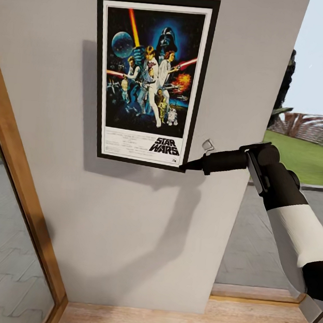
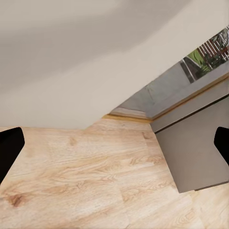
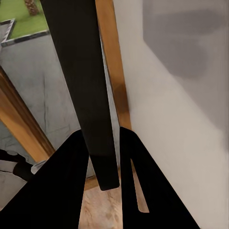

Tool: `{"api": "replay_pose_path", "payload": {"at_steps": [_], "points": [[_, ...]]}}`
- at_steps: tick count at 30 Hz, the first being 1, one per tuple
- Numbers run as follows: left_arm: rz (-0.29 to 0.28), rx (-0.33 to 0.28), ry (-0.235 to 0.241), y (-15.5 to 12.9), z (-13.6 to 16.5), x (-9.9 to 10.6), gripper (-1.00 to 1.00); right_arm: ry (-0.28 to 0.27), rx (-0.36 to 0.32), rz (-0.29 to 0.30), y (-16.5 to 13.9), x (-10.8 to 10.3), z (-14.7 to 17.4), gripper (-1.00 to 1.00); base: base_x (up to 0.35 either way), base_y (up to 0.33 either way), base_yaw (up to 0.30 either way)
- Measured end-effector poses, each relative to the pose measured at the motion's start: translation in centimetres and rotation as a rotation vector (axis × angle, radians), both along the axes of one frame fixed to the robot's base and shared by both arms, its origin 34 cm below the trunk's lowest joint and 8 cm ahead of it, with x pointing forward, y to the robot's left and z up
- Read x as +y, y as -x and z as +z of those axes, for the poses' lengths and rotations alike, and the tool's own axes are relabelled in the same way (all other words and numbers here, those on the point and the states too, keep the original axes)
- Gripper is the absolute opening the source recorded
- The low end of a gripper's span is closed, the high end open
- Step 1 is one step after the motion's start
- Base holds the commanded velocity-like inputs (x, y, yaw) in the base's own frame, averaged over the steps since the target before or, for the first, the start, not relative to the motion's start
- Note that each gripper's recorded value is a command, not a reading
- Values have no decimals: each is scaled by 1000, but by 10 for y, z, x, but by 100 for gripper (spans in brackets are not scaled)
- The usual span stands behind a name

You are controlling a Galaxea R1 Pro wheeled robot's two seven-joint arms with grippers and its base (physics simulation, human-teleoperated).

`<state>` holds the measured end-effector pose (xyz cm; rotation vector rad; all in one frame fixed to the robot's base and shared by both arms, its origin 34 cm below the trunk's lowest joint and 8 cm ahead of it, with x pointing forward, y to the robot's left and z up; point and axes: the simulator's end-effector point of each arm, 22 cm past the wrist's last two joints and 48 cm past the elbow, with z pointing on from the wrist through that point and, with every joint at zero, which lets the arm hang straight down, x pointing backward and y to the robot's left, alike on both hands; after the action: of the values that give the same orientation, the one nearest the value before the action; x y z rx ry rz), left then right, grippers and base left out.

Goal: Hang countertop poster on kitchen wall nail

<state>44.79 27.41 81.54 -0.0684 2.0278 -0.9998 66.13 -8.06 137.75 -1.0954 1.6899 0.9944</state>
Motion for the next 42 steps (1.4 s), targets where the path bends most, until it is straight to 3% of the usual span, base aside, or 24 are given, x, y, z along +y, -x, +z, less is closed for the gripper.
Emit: {"api": "replay_pose_path", "payload": {"at_steps": [42], "points": [[0, 0, 0, 0, 0, 0, 100, 0, -1, 0, 0, 0, 0, -100, 43, 0, 0]]}}
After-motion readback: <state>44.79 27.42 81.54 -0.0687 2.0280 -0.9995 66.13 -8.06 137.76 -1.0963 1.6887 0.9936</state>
